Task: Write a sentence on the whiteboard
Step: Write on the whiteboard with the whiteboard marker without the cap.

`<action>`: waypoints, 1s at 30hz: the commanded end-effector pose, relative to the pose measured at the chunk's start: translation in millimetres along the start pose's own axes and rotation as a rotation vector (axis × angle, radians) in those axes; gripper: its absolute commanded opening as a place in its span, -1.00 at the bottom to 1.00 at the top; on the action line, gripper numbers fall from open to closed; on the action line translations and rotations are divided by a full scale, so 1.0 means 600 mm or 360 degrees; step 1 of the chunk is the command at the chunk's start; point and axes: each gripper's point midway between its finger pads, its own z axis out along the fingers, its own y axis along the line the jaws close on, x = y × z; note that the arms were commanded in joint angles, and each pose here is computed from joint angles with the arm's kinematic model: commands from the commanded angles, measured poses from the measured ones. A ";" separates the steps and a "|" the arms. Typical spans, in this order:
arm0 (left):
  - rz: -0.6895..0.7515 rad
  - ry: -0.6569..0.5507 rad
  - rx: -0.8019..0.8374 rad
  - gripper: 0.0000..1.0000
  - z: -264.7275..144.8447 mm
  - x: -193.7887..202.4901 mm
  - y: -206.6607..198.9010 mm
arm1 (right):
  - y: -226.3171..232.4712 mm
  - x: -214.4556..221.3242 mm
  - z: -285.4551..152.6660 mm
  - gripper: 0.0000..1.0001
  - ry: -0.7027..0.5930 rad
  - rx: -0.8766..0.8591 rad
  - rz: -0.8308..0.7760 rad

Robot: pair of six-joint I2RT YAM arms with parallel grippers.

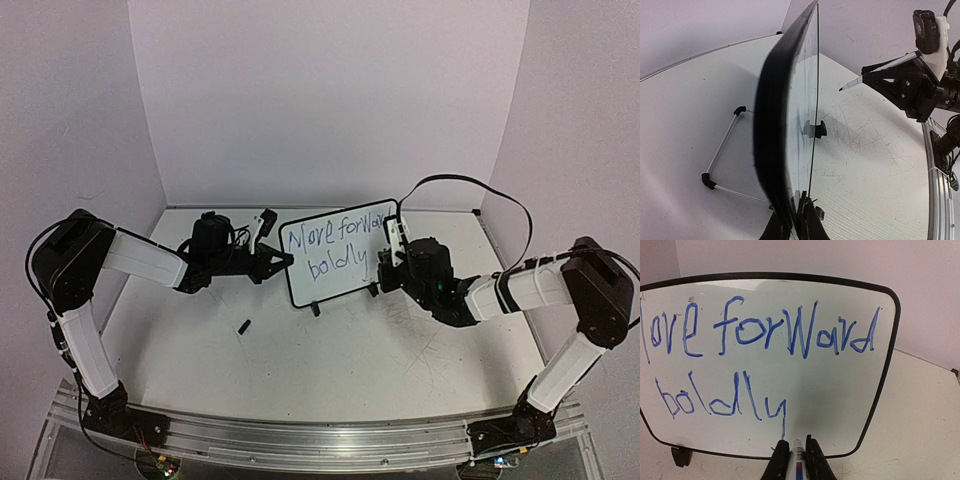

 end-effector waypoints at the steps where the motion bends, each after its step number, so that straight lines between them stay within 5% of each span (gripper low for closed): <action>1: 0.0020 0.0148 -0.0292 -1.00 -0.001 0.048 0.069 | -0.015 -0.035 0.007 -1.00 -0.0066 -0.0019 0.0072; 8: 0.0024 0.0154 -0.0293 -1.00 0.000 0.050 0.071 | -0.001 -0.027 0.011 -1.00 -0.0105 -0.0145 0.0103; 30: 0.0031 0.0158 -0.0283 -1.00 0.000 0.049 0.067 | -0.027 -0.026 0.049 -1.00 -0.0157 0.0059 0.0165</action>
